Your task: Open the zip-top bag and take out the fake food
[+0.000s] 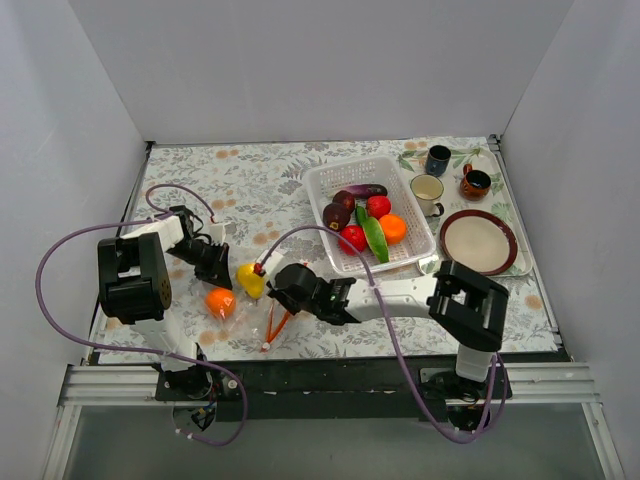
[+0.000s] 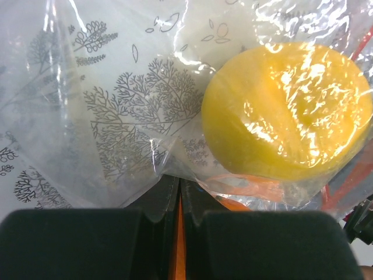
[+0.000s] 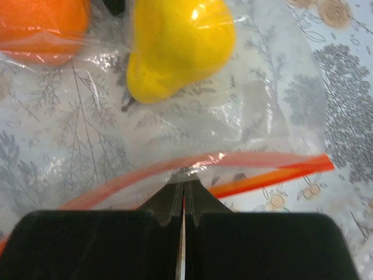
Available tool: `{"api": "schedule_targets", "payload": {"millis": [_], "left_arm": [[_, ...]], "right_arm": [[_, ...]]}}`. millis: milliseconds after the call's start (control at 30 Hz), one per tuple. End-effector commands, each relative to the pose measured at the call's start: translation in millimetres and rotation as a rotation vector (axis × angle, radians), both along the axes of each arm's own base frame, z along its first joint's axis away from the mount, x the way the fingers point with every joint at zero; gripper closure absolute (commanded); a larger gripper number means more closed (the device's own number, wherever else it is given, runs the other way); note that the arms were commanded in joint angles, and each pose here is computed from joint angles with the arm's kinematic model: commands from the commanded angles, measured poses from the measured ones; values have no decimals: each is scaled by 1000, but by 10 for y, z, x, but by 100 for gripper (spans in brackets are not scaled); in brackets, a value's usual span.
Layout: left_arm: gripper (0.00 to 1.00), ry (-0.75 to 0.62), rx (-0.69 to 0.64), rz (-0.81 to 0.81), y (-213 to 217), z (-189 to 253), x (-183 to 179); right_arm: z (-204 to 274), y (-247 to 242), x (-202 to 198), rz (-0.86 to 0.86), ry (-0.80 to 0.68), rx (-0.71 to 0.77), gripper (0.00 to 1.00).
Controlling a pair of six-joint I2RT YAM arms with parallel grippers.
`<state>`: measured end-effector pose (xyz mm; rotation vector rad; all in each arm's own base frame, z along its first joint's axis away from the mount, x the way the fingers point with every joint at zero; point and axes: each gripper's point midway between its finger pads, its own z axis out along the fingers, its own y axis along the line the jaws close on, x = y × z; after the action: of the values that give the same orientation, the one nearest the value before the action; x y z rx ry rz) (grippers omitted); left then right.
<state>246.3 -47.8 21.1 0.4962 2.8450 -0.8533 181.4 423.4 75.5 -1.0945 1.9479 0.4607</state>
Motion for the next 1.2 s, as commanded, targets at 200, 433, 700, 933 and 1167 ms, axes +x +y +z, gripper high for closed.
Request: {"api": "schedule_targets", "payload": {"millis": [200,433,700,933,1167], "left_arm": [[100,-39,-7,-12,-20,76,58],[100,-32,-19,-19,-51,71,58],[100,-20,-32,-54,-144,56,-14],[100,-4,-49,-79,-258,51,-63],[100,2,-36,-99,-257,23,-95]], "right_arm": [[45,660,228,50,-54,68,98],[50,852,264,81,-76,98,22],[128,1022,383,58,-119,139,5],[146,1153,353,94,-105,160,5],[-162,1013,346,89,-40,99,23]]}}
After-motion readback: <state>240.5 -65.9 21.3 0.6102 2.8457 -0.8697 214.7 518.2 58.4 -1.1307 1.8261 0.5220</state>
